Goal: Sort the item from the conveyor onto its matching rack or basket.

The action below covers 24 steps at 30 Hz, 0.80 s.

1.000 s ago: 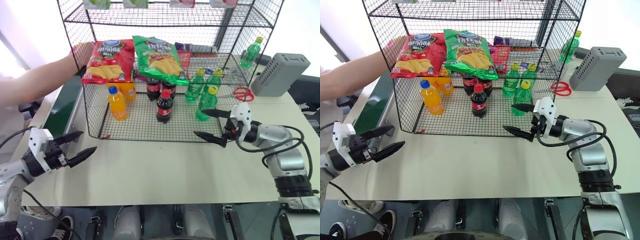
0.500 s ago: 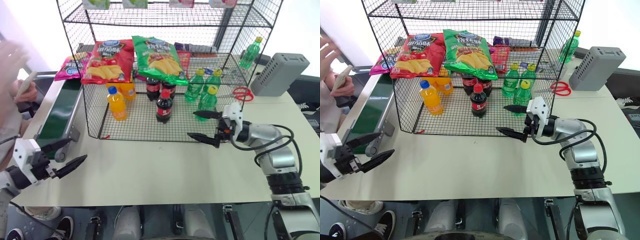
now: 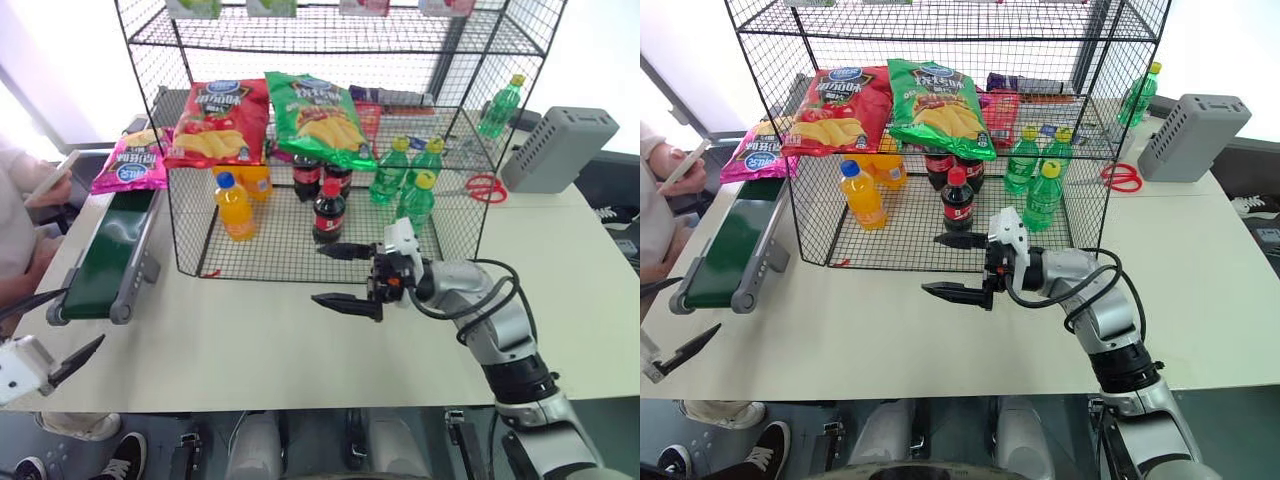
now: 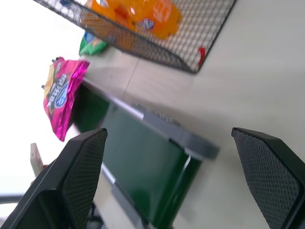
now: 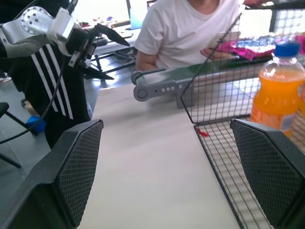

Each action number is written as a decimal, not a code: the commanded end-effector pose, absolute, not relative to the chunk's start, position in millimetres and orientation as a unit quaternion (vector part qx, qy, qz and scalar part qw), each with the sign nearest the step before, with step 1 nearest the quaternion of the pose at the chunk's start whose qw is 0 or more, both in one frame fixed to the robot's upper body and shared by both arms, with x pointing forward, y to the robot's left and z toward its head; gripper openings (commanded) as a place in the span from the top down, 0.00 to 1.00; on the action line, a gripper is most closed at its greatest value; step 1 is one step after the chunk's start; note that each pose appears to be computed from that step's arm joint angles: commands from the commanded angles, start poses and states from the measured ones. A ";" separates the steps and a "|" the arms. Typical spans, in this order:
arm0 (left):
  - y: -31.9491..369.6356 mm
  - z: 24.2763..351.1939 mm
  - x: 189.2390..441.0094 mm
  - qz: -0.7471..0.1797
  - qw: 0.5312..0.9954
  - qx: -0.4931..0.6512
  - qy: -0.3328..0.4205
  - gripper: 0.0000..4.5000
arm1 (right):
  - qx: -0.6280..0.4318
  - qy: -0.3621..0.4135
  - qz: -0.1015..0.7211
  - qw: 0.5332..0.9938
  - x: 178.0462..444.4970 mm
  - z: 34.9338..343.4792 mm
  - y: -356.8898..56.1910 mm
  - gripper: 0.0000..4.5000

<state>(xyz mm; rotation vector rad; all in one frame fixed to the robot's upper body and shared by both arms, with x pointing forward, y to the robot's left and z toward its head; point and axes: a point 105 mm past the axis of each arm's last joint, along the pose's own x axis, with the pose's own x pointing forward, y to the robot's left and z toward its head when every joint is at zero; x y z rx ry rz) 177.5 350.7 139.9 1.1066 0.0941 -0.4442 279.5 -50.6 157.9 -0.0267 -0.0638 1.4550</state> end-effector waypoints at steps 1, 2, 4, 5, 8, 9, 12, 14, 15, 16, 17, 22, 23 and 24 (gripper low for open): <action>363.2 152.1 174.5 -0.165 0.794 0.584 0.033 0.00 | -0.020 -0.047 0.686 0.726 272.4 167.9 -41.8 0.01; 368.2 153.1 173.7 -0.149 0.786 0.599 0.036 0.00 | -0.025 -0.048 0.689 0.723 271.2 167.0 -40.1 0.01; 373.7 154.7 173.1 -0.129 0.772 0.621 0.037 0.00 | -0.026 -0.047 0.692 0.720 270.4 166.7 -38.2 0.01; 373.4 154.8 173.6 -0.128 0.771 0.623 0.035 0.00 | -0.025 -0.048 0.691 0.721 270.8 167.4 -38.1 0.01; 374.3 155.1 176.3 -0.123 0.763 0.634 0.032 0.00 | -0.025 -0.049 0.691 0.721 271.6 169.2 -38.6 0.01; 375.2 154.0 177.1 -0.123 0.756 0.642 0.035 0.00 | -0.024 -0.049 0.690 0.721 271.8 170.0 -38.9 0.01; 379.2 150.8 178.5 -0.120 0.746 0.653 0.043 0.00 | -0.023 -0.050 0.688 0.724 272.6 171.8 -39.6 0.01; 382.4 151.8 179.5 -0.113 0.743 0.658 0.045 0.00 | -0.026 -0.050 0.686 0.726 272.7 171.6 -40.5 0.01; 385.4 153.1 180.3 -0.106 0.739 0.663 0.047 0.00 | -0.029 -0.051 0.683 0.728 273.2 171.3 -41.3 0.01; 389.1 153.5 180.5 -0.100 0.737 0.666 0.051 0.00 | -0.030 -0.050 0.682 0.729 273.3 170.7 -42.1 0.01; 392.7 153.2 180.6 -0.095 0.735 0.669 0.056 0.00 | -0.030 -0.049 0.681 0.730 273.4 170.5 -42.7 0.01; 401.2 154.0 185.1 -0.082 0.725 0.681 0.059 0.00 | -0.019 -0.021 0.708 0.705 262.3 166.2 -40.5 0.01; 402.5 154.5 187.3 -0.076 0.723 0.684 0.058 0.00 | -0.023 -0.019 0.713 0.700 259.9 164.7 -39.5 0.01; 402.6 155.4 189.5 -0.072 0.722 0.686 0.054 0.00 | -0.022 -0.014 0.717 0.696 258.3 163.2 -38.6 0.01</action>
